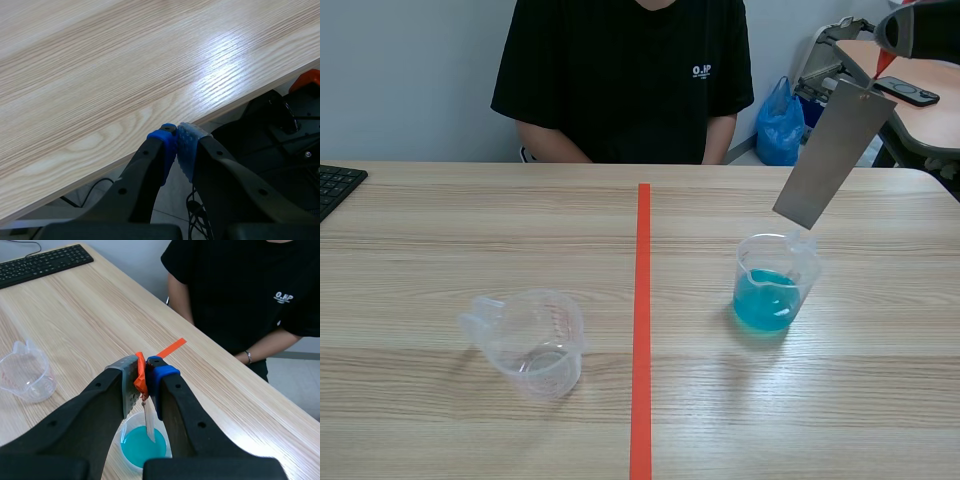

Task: Do the redox reaction experiment.
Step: 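Move the plate over the blue solution, then point at the plate with the left hand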

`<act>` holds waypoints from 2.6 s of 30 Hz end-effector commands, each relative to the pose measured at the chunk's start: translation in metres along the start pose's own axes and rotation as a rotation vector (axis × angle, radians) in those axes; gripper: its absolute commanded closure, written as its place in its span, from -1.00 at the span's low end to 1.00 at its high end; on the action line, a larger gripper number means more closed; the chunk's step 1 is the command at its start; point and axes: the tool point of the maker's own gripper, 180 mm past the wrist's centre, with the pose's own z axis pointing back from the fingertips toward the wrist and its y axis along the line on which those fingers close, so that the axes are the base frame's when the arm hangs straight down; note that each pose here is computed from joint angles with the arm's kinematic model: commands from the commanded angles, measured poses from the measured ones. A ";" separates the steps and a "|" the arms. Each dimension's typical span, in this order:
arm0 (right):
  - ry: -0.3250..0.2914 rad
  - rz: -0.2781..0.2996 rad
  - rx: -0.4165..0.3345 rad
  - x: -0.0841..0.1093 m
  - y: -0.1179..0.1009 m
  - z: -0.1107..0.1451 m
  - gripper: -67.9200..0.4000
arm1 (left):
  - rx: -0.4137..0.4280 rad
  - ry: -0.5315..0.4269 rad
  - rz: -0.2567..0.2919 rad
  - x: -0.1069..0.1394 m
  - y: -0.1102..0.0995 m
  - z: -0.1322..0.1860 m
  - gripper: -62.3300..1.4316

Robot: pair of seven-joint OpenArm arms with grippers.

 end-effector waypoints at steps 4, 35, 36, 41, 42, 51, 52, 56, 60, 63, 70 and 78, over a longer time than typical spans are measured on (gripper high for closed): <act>-0.032 0.025 0.024 0.012 0.004 -0.001 0.94 | -0.018 -0.090 -0.028 0.024 0.025 -0.019 0.86; -0.024 0.012 0.052 0.007 0.011 -0.006 0.94 | -0.312 -0.499 -0.131 0.219 0.041 -0.215 0.87; -0.024 0.012 0.052 0.007 0.011 -0.006 0.94 | -0.326 -0.503 -0.134 0.224 0.036 -0.221 0.87; -0.025 0.013 0.052 0.007 0.011 -0.006 0.94 | -0.377 -0.537 -0.126 0.252 0.017 -0.250 0.87; -0.024 0.013 0.052 0.007 0.011 -0.006 0.94 | -0.387 -0.546 -0.122 0.258 0.013 -0.254 0.87; -0.022 0.014 0.052 0.007 0.011 -0.006 0.94 | -0.504 -0.529 -0.121 0.287 -0.035 -0.298 0.87; -0.022 0.014 0.052 0.007 0.011 -0.006 0.94 | -0.518 -0.530 -0.119 0.290 -0.040 -0.301 0.87; -0.022 0.014 0.052 0.007 0.011 -0.006 0.94 | -0.572 -0.545 -0.115 0.303 -0.063 -0.310 0.87; -0.022 0.014 0.052 0.007 0.011 -0.006 0.94 | -0.621 -0.565 -0.112 0.318 -0.085 -0.316 0.87; -0.022 0.014 0.052 0.007 0.011 -0.006 0.94 | -0.652 -0.585 -0.112 0.332 -0.100 -0.319 0.87; -0.022 0.014 0.052 0.007 0.011 -0.006 0.94 | -0.747 -0.587 -0.149 0.342 -0.145 -0.321 0.86; -0.022 0.014 0.052 0.007 0.011 -0.006 0.94 | -0.814 -0.587 -0.184 0.344 -0.177 -0.317 0.86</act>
